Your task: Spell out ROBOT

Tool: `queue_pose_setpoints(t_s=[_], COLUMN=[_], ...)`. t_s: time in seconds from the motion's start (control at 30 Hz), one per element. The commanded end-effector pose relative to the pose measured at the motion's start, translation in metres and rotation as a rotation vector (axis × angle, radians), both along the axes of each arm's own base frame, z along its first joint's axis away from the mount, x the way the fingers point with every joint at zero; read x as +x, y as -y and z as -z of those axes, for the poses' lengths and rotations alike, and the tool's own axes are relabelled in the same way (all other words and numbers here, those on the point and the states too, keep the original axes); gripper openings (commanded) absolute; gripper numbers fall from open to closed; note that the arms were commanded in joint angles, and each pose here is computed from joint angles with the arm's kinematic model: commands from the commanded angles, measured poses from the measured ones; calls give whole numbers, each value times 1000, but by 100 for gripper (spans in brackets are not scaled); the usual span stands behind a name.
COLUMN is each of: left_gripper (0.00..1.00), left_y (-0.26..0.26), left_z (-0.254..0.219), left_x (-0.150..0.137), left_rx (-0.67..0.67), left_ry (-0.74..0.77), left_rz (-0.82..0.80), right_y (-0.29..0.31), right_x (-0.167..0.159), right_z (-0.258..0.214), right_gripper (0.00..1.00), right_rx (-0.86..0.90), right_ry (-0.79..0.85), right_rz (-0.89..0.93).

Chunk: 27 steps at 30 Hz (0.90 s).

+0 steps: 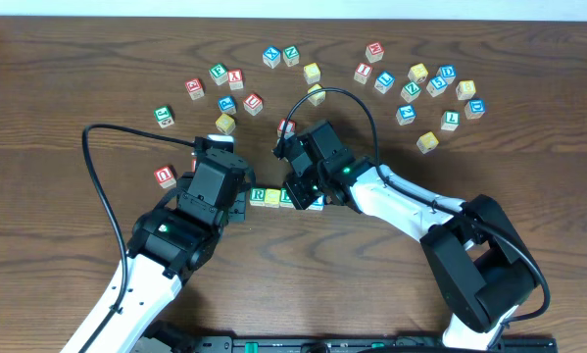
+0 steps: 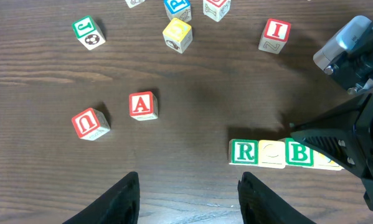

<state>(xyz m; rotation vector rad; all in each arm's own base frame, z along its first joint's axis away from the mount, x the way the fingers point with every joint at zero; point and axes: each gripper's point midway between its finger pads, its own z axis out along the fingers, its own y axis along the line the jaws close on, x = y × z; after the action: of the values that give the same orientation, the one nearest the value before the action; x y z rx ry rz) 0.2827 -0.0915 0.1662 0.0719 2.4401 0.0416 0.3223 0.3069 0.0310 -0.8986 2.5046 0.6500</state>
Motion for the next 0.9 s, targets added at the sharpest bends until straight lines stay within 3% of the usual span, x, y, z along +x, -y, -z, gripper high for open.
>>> queue_pose_setpoints(t_s=[0.0, 0.87], left_gripper=[50, 51], left_y=[-4, -4], left_z=[2, 2], left_x=[1, 0], left_rx=[12, 12], left_ry=[0, -1], left_rz=[-15, -15], right_y=[-3, 0], right_x=[4, -1], right_z=[-5, -2], right_gripper=[1, 1], right_rx=[2, -16], right_ry=[20, -5], right_rz=[-11, -11])
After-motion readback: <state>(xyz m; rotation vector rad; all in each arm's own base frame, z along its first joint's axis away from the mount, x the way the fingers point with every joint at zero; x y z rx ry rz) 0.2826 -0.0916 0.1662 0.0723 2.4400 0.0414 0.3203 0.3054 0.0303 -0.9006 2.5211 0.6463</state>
